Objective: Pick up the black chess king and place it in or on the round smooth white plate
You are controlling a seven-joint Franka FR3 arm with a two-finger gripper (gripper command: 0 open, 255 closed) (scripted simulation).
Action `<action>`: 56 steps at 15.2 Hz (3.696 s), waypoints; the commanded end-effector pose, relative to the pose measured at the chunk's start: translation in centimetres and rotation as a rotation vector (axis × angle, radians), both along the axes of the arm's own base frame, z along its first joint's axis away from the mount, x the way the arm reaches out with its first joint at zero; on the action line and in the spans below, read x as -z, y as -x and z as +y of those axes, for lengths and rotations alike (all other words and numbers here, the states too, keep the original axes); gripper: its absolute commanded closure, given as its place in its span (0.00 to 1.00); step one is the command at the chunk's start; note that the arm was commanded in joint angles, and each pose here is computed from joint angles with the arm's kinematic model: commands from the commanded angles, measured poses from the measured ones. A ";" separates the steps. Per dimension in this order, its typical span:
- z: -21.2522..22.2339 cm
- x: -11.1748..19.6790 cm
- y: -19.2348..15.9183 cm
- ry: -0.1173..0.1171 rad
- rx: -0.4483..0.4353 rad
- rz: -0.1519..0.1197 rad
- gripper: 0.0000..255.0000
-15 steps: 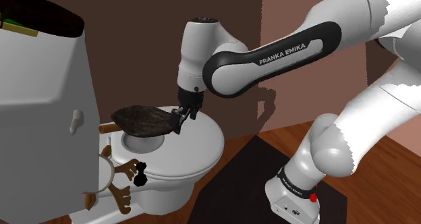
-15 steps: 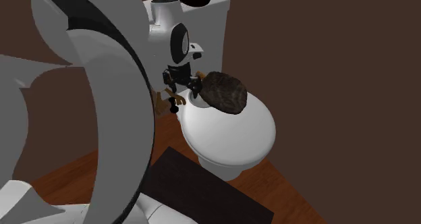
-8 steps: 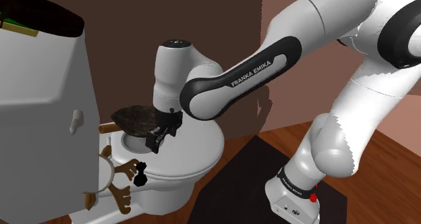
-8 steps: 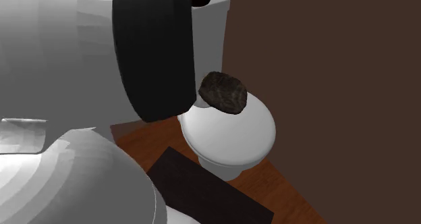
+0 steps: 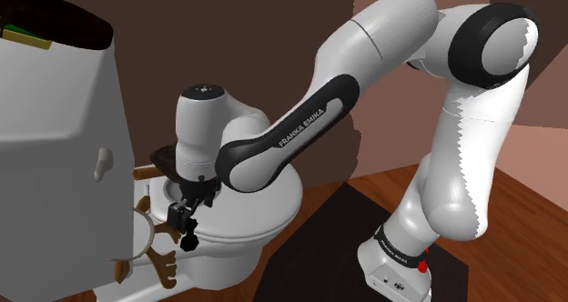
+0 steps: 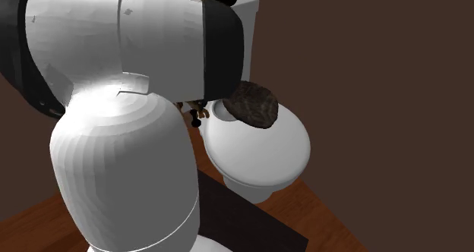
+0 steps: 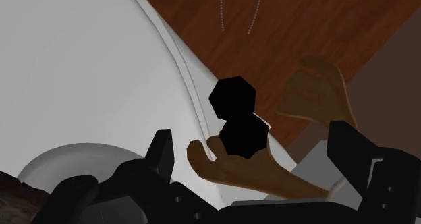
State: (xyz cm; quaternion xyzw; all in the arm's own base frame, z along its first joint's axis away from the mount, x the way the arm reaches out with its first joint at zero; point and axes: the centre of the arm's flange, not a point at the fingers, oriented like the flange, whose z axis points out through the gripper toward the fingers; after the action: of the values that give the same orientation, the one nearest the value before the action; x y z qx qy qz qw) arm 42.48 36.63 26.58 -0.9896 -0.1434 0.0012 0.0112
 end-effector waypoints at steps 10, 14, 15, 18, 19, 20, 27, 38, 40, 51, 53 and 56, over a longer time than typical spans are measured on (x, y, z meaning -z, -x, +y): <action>0.4 3.4 0.1 -0.001 -0.001 0.000 0.00; 0.4 3.4 0.1 -0.001 -0.001 0.000 1.00; 0.4 3.4 0.1 -0.001 -0.001 0.000 1.00; 0.4 3.4 0.1 -0.001 -0.001 0.000 1.00; 0.4 3.4 0.1 -0.001 -0.001 0.000 1.00; 0.4 3.4 0.1 -0.001 -0.001 0.000 1.00; 0.4 1.3 0.1 -0.001 -0.001 0.000 1.00; 0.4 -4.5 0.1 -0.001 -0.001 0.000 1.00; 0.4 -5.6 0.1 -0.001 -0.001 0.000 1.00; -8.3 -8.2 -9.4 -0.001 -0.001 0.000 1.00; -10.1 -8.7 -11.3 -0.001 -0.001 0.000 1.00; -12.6 -8.9 -14.1 -0.001 -0.001 0.000 1.00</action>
State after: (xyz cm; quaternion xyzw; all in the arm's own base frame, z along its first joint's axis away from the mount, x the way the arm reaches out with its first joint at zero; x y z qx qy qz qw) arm 55.89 24.52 35.67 -0.9897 -0.1430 0.0010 0.0119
